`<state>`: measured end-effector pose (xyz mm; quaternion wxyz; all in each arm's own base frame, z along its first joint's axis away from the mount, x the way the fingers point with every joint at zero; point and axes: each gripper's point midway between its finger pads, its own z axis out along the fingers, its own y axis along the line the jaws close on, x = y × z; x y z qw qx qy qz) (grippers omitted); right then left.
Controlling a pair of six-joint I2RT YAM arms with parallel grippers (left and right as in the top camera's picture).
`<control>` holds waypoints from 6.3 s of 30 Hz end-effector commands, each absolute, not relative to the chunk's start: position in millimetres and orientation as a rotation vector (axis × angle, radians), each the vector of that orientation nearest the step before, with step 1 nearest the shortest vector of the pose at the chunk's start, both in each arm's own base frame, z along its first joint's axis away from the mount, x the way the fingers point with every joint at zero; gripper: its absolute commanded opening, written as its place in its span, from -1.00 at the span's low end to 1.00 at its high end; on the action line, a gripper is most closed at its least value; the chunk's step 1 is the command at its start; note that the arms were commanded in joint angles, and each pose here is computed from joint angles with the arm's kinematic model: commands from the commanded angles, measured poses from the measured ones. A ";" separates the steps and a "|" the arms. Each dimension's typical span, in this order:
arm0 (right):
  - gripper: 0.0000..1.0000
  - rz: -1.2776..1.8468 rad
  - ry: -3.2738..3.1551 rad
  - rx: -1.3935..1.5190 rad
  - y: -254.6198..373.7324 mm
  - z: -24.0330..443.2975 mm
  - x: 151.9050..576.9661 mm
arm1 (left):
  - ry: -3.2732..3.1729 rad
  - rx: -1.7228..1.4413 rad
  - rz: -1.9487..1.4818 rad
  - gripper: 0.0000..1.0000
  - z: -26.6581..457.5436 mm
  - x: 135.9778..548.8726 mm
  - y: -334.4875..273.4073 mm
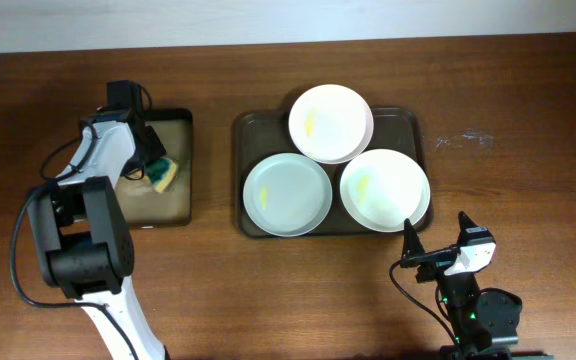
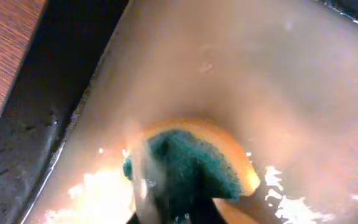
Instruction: Clean dirty plates on tray and stack at the side
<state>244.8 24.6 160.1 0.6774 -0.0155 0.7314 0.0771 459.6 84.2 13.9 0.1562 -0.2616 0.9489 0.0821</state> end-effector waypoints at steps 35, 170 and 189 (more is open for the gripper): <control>0.97 0.171 1.646 -0.016 22.1 157.2 245.1 | 2.876 -0.758 0.129 -0.81 -1.6 432.7 65.7; 0.57 0.738 2.628 -0.213 142.0 172.5 376.4 | 2.661 -0.416 -0.085 0.99 170.3 316.9 -94.4; -0.15 0.451 2.899 -0.161 177.4 17.4 386.6 | 2.713 -0.410 -0.099 0.99 157.5 316.3 -100.3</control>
